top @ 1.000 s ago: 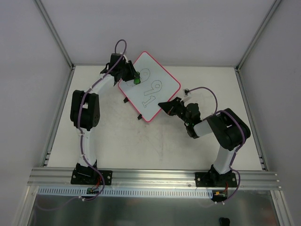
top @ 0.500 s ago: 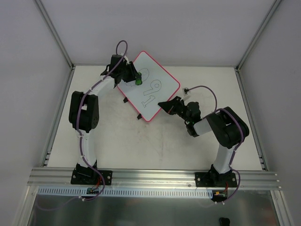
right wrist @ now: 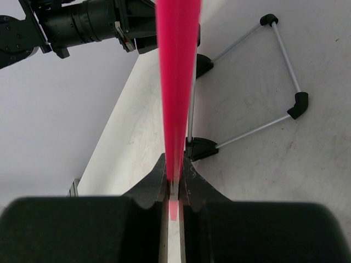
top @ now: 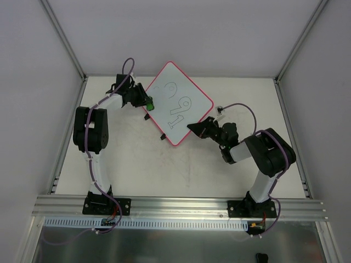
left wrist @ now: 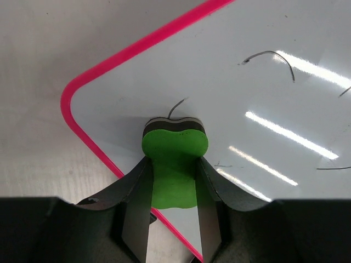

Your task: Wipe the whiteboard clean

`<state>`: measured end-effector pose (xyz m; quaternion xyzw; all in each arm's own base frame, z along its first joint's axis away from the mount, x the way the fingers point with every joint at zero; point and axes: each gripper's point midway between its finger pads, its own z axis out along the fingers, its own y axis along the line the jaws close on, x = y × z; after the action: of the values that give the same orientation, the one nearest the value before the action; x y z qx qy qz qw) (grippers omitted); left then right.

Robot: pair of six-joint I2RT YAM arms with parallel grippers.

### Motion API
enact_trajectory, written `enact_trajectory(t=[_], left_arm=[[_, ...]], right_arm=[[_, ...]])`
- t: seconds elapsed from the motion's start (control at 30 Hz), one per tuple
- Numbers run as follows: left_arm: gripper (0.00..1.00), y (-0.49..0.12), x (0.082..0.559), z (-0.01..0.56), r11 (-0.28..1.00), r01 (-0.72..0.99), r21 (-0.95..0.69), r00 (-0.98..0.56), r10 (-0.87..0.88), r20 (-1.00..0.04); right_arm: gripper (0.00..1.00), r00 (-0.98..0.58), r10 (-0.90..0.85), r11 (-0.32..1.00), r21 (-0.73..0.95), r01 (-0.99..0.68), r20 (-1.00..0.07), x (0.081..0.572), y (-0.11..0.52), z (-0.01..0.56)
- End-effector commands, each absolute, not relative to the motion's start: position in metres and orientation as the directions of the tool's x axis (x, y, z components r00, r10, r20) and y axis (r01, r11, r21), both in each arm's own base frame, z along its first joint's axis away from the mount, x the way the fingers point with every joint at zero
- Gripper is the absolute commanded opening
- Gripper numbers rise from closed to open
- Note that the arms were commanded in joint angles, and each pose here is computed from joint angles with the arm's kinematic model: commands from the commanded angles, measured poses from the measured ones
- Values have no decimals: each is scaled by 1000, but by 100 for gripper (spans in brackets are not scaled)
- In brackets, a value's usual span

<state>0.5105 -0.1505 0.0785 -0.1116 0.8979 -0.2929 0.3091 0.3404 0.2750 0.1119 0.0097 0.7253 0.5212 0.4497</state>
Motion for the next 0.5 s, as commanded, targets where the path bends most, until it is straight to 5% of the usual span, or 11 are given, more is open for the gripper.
enact_trajectory(t=[0.0, 0.47], left_arm=[[0, -139, 501, 70, 827, -49, -560, -798, -370, -476], [0, -189, 499, 98, 830, 118, -545, -783, -260, -565]], right_arm=[[0, -492, 434, 360, 646, -673, -755, 314, 281, 153], [0, -519, 408, 335, 652, -680, -751, 314, 287, 147]])
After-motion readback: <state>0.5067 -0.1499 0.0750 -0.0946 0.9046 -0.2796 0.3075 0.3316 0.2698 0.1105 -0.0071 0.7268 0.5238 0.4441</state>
